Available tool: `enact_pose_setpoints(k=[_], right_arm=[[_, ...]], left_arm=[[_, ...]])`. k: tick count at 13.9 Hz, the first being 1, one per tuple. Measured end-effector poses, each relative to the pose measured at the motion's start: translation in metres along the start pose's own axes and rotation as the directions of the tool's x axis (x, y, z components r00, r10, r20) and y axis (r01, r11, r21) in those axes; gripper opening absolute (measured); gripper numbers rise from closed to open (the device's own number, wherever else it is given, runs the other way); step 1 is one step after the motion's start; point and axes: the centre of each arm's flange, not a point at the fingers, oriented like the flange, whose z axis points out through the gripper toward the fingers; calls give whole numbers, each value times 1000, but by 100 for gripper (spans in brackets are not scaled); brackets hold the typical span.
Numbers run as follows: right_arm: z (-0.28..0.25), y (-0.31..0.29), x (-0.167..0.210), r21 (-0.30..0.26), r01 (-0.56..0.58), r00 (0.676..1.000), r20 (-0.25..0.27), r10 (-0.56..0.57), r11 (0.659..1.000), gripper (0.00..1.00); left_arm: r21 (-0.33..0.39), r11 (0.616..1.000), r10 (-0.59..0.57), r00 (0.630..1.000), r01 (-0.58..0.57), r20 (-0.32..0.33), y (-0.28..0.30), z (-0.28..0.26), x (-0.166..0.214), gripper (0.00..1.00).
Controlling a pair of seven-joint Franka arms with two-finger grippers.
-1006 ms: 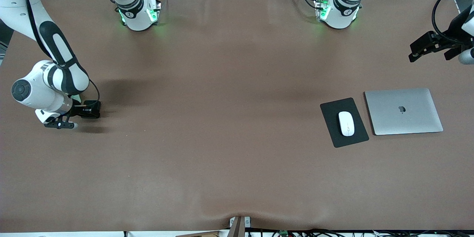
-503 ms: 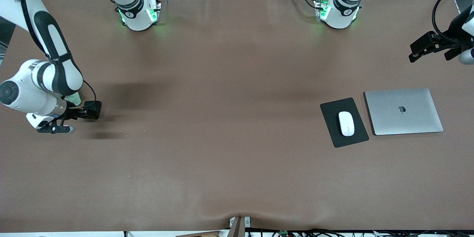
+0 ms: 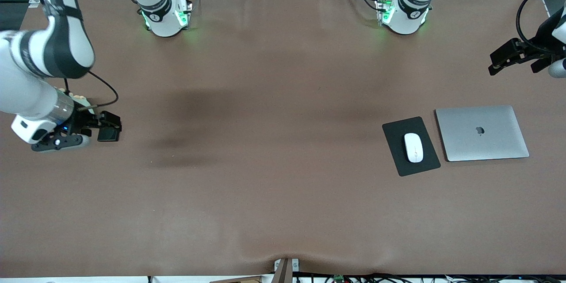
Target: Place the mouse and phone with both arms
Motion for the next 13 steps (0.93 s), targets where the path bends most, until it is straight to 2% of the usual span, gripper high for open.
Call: enact_pose_setpoints(k=[4, 7, 10, 13], right_arm=[[-92, -12, -16, 16, -61, 998, 21, 61, 998, 100], [-135, -15, -41, 6, -114, 993, -4, 114, 993, 100], [-164, -8, -66, -42, -155, 988, -25, 154, 987, 100], [-173, 1, -74, -69, -172, 985, -39, 170, 983, 100]], left_arm=[[0, 1000, -1, 1000, 1, -5, -1, -2, 1, 100], [0, 1000, -3, 1000, 3, -6, -1, -2, 1, 100], [0, 1000, -3, 1000, 3, -6, -1, -2, 2, 100], [0, 1000, -3, 1000, 3, -6, -1, -2, 2, 100]])
